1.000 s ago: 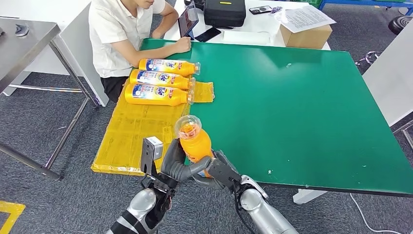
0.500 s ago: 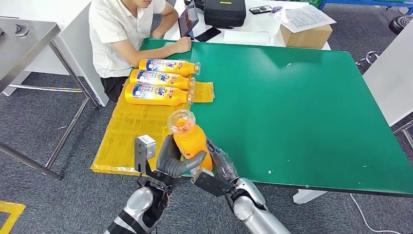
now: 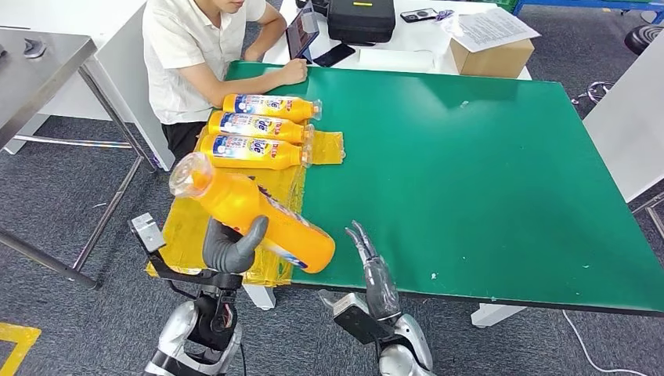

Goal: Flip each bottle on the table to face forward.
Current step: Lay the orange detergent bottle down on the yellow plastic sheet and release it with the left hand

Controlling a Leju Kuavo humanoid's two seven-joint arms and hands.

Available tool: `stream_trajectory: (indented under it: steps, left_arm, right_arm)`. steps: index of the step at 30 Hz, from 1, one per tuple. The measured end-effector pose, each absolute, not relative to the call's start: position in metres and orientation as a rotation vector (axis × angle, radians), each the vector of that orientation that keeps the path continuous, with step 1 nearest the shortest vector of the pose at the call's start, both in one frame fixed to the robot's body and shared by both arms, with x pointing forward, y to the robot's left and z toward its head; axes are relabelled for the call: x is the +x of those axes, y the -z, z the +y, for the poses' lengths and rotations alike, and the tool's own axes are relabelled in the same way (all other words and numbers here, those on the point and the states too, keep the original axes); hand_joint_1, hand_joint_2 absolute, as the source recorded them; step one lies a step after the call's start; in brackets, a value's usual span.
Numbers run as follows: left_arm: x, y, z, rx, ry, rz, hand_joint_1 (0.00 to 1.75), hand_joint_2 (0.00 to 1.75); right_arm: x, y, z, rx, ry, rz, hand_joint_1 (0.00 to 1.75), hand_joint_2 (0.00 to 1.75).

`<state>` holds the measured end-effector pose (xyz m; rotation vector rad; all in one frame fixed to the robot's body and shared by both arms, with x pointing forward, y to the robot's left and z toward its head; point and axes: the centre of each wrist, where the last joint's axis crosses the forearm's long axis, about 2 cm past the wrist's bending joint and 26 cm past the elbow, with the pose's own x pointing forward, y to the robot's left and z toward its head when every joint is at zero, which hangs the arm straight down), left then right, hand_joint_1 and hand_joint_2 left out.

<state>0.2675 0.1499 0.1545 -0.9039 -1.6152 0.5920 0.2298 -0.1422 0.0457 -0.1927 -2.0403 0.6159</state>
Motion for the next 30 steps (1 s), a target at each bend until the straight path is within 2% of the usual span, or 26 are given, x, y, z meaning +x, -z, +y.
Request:
stream_trajectory:
  steps: [6, 9, 11, 14, 17, 21, 26, 29, 30]
  left_arm:
    - [0.268, -0.156, 0.161, -0.927, -0.669, -1.610, 1.75, 1.75]
    - [0.277, -0.156, 0.167, -0.697, -0.579, -1.719, 1.75, 1.75]
    - [0.289, -0.152, 0.170, -0.399, -0.386, -1.815, 1.75, 1.75]
    - [0.309, -0.142, 0.170, 0.167, 0.119, -1.983, 1.75, 1.75]
    - [0.329, -0.135, 0.163, 0.458, 0.545, -1.989, 1.75, 1.75]
    - [0.359, -0.136, 0.162, 0.571, 0.831, -1.884, 1.75, 1.75]
    - [0.385, -0.144, 0.166, 0.538, 0.931, -1.791, 1.72, 1.75]
    - [0.392, -0.145, 0.167, 0.527, 0.956, -1.759, 1.61, 1.75]
    - [0.394, -0.146, 0.168, 0.522, 0.970, -1.743, 1.50, 1.75]
  right_arm:
    - [0.228, -0.043, -0.150, -0.214, -0.443, -2.028, 0.00, 1.75]
    - [0.230, -0.040, -0.162, -0.233, -0.322, -2.000, 0.00, 1.75]
    - [0.230, -0.039, -0.171, -0.290, -0.266, -1.991, 0.00, 1.75]
    - [0.234, -0.043, -0.181, -0.389, -0.191, -2.002, 0.00, 1.75]
    - [0.238, -0.053, -0.183, -0.431, -0.143, -2.036, 0.00, 1.75]
    - [0.243, -0.067, -0.182, -0.433, -0.096, -2.085, 0.00, 1.75]
    - [0.245, -0.080, -0.180, -0.413, -0.042, -2.128, 0.00, 1.75]
    - [0.245, -0.085, -0.179, -0.401, -0.024, -2.144, 0.00, 1.75]
    - [0.245, -0.087, -0.179, -0.395, -0.020, -2.149, 0.00, 1.75]
